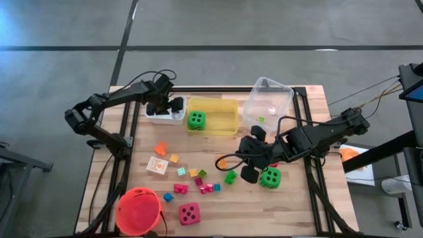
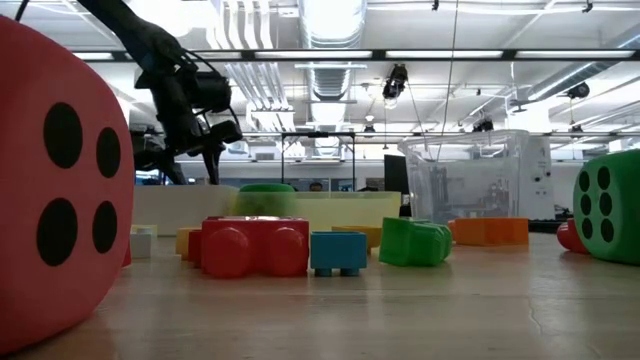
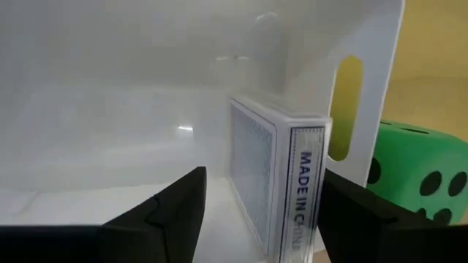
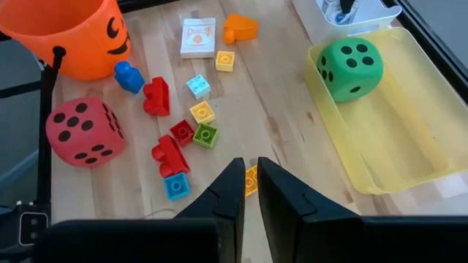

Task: Pick & Place Toys
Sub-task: Put the blue deck of cards into the white bin

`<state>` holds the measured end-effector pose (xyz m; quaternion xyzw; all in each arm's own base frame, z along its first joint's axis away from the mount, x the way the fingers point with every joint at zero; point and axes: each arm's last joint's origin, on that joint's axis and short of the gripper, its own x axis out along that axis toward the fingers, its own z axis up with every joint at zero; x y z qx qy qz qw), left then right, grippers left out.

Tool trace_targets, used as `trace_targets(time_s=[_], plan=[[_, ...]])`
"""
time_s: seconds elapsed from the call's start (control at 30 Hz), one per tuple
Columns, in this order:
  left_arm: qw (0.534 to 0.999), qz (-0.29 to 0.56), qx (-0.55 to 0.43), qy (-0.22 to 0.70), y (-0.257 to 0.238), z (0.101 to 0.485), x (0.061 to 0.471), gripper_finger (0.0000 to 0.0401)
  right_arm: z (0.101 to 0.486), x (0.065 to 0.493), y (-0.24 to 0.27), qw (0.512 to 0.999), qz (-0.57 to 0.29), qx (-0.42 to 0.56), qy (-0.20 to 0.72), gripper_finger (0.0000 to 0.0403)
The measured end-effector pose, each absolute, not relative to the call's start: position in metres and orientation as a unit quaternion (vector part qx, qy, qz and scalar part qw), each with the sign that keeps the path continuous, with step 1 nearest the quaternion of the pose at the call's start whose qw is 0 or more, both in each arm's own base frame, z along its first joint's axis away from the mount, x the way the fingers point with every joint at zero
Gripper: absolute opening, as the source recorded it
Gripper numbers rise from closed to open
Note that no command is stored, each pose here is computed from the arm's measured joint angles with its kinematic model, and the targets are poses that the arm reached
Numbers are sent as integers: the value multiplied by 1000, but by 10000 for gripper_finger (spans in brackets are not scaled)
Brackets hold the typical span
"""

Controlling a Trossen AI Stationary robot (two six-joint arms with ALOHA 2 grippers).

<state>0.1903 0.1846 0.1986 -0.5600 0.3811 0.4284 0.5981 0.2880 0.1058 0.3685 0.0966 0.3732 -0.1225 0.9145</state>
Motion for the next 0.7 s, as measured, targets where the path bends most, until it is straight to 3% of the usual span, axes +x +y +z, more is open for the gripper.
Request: trace_targets(time_s=[0.2,0.5,0.7], plan=[[599,435,-553,381,186,199,189,219,368,288,106,915,-122,96,373,32],[593,441,-548,392,187,198,184,115,368,288,106,915,-122,96,373,32],[589,455,-542,391,189,198,181,82,368,288,106,914,-121,98,374,32]])
